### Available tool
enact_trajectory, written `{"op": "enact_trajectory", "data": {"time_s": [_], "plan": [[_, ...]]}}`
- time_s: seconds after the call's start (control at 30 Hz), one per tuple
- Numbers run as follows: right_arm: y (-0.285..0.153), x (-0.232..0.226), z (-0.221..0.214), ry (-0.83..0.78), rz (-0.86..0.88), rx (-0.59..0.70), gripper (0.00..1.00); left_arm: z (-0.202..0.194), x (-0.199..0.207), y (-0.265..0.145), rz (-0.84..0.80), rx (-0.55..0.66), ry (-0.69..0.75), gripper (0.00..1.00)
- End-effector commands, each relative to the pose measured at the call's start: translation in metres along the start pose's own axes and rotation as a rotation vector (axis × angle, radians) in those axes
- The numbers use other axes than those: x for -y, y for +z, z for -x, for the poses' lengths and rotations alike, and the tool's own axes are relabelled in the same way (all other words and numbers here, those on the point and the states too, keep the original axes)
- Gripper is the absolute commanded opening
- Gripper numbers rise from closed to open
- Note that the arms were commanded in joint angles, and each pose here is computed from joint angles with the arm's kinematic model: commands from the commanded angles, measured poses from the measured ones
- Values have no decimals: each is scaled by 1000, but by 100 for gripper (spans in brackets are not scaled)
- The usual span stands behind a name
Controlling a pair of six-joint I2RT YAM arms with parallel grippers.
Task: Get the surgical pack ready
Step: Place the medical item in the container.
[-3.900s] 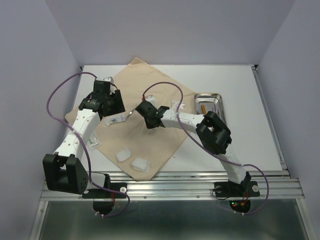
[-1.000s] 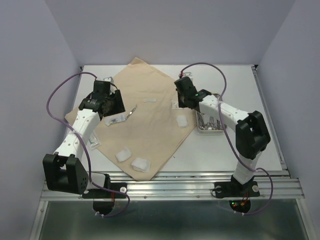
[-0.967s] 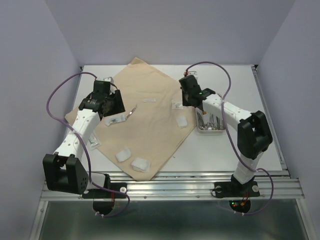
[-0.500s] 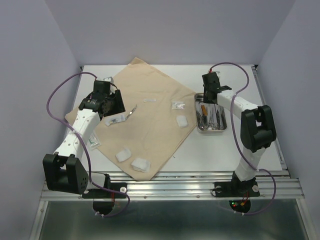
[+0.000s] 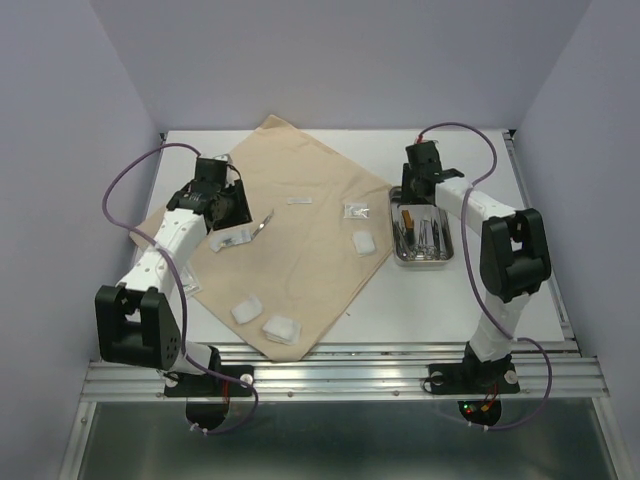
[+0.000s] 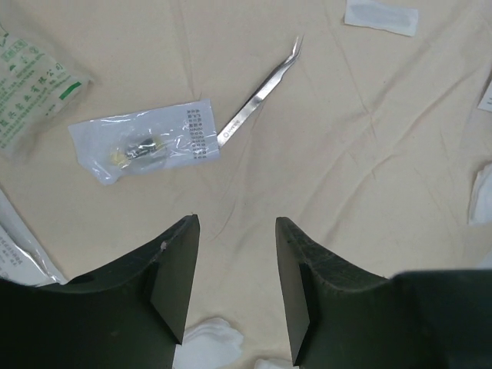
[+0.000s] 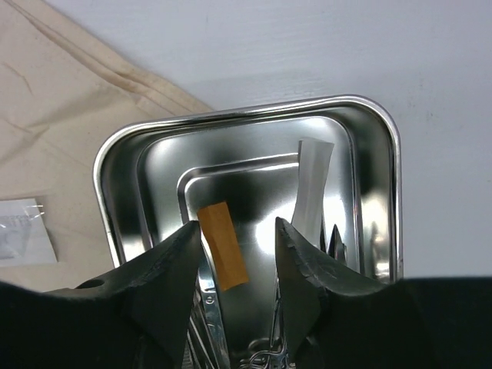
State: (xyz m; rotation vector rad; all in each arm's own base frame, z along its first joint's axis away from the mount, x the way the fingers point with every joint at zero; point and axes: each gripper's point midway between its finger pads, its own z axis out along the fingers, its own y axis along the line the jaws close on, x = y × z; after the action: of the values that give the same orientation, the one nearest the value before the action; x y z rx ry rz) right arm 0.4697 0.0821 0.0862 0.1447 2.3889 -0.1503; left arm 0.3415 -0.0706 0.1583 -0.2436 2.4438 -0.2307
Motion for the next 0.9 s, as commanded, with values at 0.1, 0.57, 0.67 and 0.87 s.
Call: {"op": "enact_trajectory", "data": {"time_s": [0.1,0.57,0.67,0.87], "plan": [[-53,-14,42,57,100,137,50,15,24,54,36,0,122,56],[-67,-8,25,41,117,100,52,17,31,135,212,-65,293,63],[-64,-10,18,44,124,84,52,10,31,150,211,-95,307,62],[-66,-9,13,53,125,74,52,-7,37,169,165,-158,308,56]]}}
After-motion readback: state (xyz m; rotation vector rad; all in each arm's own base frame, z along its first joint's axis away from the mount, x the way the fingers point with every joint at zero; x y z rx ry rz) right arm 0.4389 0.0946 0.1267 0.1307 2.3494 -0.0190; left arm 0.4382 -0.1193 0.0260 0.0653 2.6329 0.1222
